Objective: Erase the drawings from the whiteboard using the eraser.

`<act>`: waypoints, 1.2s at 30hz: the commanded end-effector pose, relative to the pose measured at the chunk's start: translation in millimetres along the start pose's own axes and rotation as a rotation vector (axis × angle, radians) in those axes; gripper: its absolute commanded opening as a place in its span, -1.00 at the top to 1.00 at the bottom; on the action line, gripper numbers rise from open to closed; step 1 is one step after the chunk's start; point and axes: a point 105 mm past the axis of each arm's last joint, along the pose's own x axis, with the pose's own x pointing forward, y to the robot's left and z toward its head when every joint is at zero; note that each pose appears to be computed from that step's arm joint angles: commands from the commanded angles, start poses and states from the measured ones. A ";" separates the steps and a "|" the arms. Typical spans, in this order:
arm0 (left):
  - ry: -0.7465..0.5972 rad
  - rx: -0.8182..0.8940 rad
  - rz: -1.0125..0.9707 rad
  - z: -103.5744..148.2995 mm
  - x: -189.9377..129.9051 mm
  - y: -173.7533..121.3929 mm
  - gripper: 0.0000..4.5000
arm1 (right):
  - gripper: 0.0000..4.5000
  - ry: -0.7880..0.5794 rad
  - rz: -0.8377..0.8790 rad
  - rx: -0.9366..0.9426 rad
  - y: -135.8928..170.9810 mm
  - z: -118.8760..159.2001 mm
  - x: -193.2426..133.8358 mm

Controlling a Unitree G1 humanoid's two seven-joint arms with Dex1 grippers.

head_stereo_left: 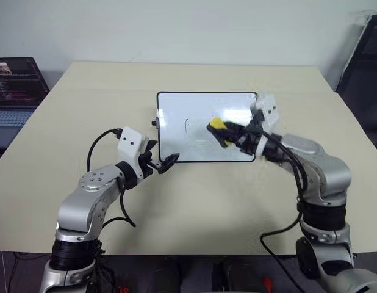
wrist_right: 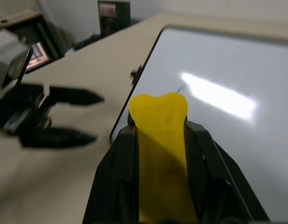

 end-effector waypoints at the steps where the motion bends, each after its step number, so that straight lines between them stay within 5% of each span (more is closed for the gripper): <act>1: -0.073 0.020 0.042 18.1 -3.4 9.1 -1.00 | 0.56 0.097 -0.059 -0.192 -1.1 -20.3 -14.0; 6: -0.100 0.005 0.032 23.5 -3.5 3.0 -1.00 | 0.56 0.090 -0.066 -0.143 15.5 -46.8 -22.6; 26: -0.145 -0.037 0.092 27.4 -15.9 6.4 -1.00 | 0.56 -0.098 -0.117 -0.183 8.6 0.1 3.1; 36: -0.121 -0.037 0.132 16.7 -18.4 9.3 -1.00 | 0.56 -0.071 -0.117 -0.564 3.5 18.0 50.4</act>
